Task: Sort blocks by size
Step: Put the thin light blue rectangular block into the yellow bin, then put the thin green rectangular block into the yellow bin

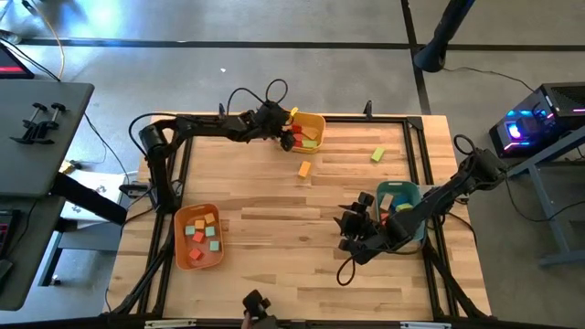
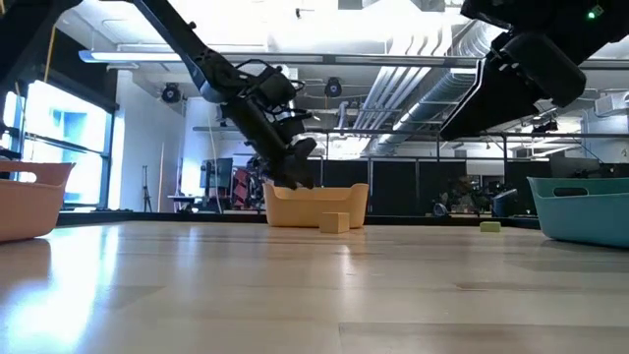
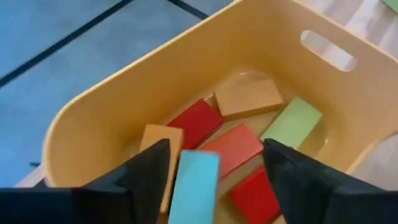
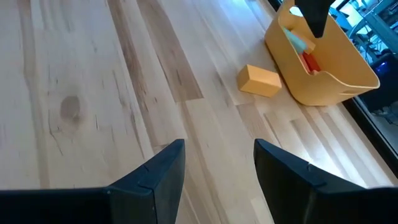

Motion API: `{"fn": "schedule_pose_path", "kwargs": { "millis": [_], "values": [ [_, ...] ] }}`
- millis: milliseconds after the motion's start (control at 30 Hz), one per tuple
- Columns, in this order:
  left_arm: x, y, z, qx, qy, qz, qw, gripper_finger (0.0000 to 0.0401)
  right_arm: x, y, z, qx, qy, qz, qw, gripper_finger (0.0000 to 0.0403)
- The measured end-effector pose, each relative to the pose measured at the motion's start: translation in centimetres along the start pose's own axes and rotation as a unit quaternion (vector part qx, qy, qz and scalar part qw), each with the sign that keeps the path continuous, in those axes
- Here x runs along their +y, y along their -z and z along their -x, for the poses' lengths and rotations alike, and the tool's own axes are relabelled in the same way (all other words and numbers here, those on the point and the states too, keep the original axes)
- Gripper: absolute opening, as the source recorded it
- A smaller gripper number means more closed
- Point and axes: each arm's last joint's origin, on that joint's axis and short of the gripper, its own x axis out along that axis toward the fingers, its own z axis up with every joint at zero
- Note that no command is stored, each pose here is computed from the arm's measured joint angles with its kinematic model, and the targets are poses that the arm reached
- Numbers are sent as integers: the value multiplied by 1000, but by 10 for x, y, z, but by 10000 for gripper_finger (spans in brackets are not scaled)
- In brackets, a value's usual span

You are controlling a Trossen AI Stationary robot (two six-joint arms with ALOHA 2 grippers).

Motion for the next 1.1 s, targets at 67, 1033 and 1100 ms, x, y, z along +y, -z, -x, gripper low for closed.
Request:
{"fn": "schedule_pose_path", "kwargs": {
  "millis": [67, 1033, 1100],
  "values": [
    [3, -1, 3, 1, -7, 9, 1000, 259, 0, 0, 0, 0, 0, -1, 1000, 188],
    [-155, 111, 151, -245, 136, -96, 955, 259, -5, 4, -6, 60, -21, -153, 986, 188],
    [-158, 115, 154, -248, 129, -94, 955, 259, -11, -4, -16, 43, -6, -168, 985, 188]
  ]
}}
